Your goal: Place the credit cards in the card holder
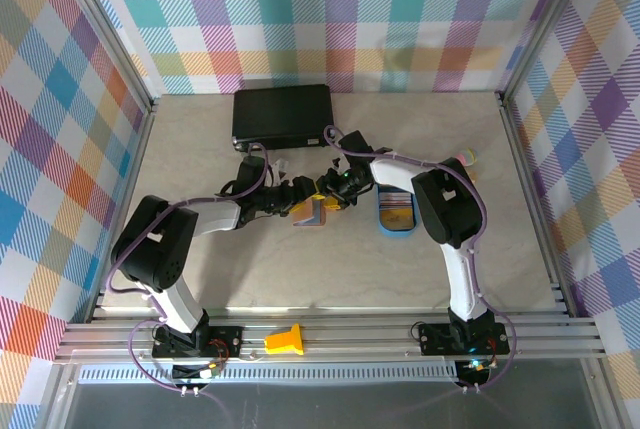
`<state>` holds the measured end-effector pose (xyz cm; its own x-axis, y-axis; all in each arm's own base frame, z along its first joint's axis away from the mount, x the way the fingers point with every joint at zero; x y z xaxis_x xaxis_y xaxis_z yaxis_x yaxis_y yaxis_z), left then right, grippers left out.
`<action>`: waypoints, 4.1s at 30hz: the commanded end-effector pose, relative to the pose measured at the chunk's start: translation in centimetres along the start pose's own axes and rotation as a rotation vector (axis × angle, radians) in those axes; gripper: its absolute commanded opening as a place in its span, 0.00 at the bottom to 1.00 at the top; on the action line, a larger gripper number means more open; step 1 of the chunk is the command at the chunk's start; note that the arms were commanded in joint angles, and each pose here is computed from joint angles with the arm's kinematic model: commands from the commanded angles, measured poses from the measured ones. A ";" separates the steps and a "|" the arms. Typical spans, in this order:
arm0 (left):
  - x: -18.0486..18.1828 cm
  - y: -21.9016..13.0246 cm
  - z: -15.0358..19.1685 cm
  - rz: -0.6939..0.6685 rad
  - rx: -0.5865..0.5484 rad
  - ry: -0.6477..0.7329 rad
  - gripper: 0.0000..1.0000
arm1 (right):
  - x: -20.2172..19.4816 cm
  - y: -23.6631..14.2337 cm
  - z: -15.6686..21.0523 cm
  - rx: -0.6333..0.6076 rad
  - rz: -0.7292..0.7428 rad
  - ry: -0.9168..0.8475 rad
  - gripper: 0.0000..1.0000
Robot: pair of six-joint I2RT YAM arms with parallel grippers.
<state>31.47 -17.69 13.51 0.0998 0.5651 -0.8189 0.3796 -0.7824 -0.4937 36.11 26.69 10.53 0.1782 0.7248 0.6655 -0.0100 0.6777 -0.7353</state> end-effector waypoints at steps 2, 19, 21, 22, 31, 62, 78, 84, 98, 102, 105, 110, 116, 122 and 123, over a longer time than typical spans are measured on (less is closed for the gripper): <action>1.8 1.4 0.9 -0.059 0.022 -0.023 0.74 | -0.8 -0.9 0.2 -0.037 0.032 0.042 0.44; 2.6 2.0 1.0 -0.100 0.056 -0.003 0.73 | -1.8 -7.5 1.4 -0.139 0.135 -0.090 0.43; 2.5 2.0 1.0 -0.098 0.057 0.002 0.73 | -2.3 -7.6 1.5 -0.119 0.150 -0.128 0.41; 2.4 2.0 1.0 -0.093 0.060 0.003 0.73 | -2.6 -7.6 1.6 -0.109 0.149 -0.141 0.40; -0.3 0.8 -0.4 -0.052 0.031 0.078 0.73 | -3.0 -7.2 1.6 -0.070 0.118 -0.148 0.40; 0.2 0.8 -0.7 -0.186 0.081 0.156 0.72 | -2.5 -7.0 1.3 -0.066 0.087 -0.130 0.40; 2.9 1.2 1.0 -0.257 0.087 0.084 0.63 | -1.9 -5.5 1.3 -0.021 0.088 -0.159 0.39; 3.2 0.9 1.4 -0.279 0.082 0.077 0.59 | -2.1 -4.8 1.1 -0.006 0.072 -0.153 0.35; 3.2 0.7 1.2 -0.314 0.087 0.093 0.46 | -2.6 -3.9 0.9 -0.002 0.047 -0.151 0.27; 3.2 0.6 1.2 -0.320 0.085 0.094 0.43 | -2.6 -4.0 0.9 -0.007 0.044 -0.151 0.21; 3.2 0.5 1.2 -0.324 0.084 0.094 0.39 | -2.6 -3.9 0.9 -0.006 0.043 -0.150 0.21; 3.2 0.6 1.2 -0.324 0.090 0.097 0.33 | -2.6 -3.8 0.9 0.003 0.027 -0.147 0.19; 3.1 0.5 1.1 -0.332 0.090 0.103 0.31 | -2.6 -3.7 0.9 0.011 0.019 -0.145 0.16; 3.0 0.4 1.1 -0.336 0.091 0.104 0.31 | -2.8 -3.5 0.9 0.018 0.025 -0.141 0.13; 3.0 0.4 1.1 -0.337 0.091 0.104 0.31 | -2.7 -3.5 0.9 0.017 0.026 -0.140 0.12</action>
<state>32.06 -17.04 11.19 0.1147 0.7869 -0.6063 0.3850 -0.5978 -0.7031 34.96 22.22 11.96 0.0301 0.7598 0.6495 -0.0034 0.6498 -0.7601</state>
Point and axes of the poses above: each hand's point on the last joint's axis, 136 mm out from that joint toward the fingers, its own y axis out along the fingers, its own x axis along the line the jaws close on, z = x × y, the point moved 10 cm from there along -y, back along the fingers, and after that the axes turned 4 degrees about y, right-handed, at the moved point
